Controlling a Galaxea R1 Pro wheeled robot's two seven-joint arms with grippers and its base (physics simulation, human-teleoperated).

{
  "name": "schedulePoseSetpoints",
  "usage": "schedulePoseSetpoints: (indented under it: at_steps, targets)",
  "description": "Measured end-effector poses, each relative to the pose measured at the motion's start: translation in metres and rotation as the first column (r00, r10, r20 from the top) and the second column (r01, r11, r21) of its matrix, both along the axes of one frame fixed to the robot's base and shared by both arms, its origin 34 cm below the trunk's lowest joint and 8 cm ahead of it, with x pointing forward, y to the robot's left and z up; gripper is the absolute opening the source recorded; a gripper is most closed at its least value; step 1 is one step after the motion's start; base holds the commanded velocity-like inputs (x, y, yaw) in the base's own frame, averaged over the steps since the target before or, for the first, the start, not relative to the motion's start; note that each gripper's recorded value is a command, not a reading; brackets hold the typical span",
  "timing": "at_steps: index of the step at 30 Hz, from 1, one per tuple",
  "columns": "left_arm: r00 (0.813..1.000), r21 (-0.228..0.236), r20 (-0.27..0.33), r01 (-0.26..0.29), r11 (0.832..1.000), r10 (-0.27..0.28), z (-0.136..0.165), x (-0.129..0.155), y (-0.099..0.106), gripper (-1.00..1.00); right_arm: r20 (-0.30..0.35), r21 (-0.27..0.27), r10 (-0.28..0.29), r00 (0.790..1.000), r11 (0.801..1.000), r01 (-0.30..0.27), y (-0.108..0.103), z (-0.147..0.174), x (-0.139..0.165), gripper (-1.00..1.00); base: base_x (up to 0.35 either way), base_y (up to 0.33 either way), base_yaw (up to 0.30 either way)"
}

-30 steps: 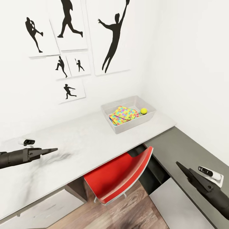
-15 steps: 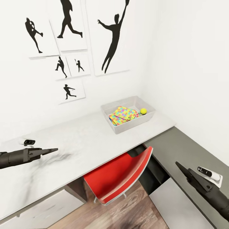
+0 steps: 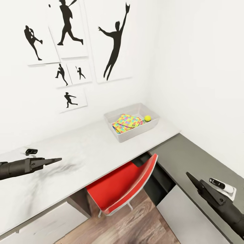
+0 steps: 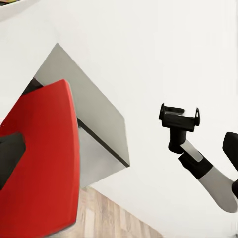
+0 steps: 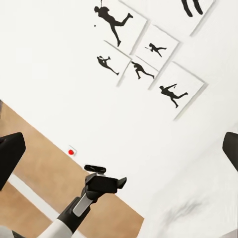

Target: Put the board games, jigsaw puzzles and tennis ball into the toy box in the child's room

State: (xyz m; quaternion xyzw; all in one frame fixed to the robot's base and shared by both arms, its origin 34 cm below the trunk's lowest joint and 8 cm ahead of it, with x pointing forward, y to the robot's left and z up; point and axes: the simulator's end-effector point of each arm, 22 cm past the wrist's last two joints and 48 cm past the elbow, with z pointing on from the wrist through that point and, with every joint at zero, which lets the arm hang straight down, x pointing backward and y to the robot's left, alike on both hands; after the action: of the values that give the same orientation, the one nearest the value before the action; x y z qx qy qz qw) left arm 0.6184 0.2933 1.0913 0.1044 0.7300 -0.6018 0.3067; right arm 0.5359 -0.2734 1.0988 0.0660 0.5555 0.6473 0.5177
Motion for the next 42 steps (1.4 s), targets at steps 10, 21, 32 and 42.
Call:
schedulePoseSetpoints:
  at_steps: [10, 21, 32, 42]
  targets:
    - [1.000, 0.000, 0.018, -0.002, 1.000, 0.002, 0.009, -0.002, 0.001, 1.00, 0.048, -0.019, -0.024, 0.999, 1.000, 0.025, -0.002, 0.010, -0.001, 1.00, -0.025, 0.006, -0.130]
    - [0.999, 0.000, 0.035, -0.002, 1.000, 0.002, 0.017, -0.004, 0.001, 1.00, 0.067, -0.020, -0.024, 0.997, 0.999, 0.026, -0.002, 0.017, -0.003, 1.00, 0.000, 0.000, -0.169]
    - [0.999, 0.000, 0.052, -0.002, 1.000, 0.002, 0.026, -0.006, 0.001, 1.00, 0.084, -0.019, -0.025, 0.996, 0.999, 0.027, -0.002, 0.024, -0.005, 1.00, 0.000, 0.000, -0.185]
    - [0.998, 0.001, 0.067, -0.002, 1.000, 0.002, 0.033, -0.008, 0.001, 1.00, 0.098, -0.019, -0.026, 0.995, 0.999, 0.028, -0.002, 0.031, -0.007, 1.00, 0.000, 0.000, -0.186]
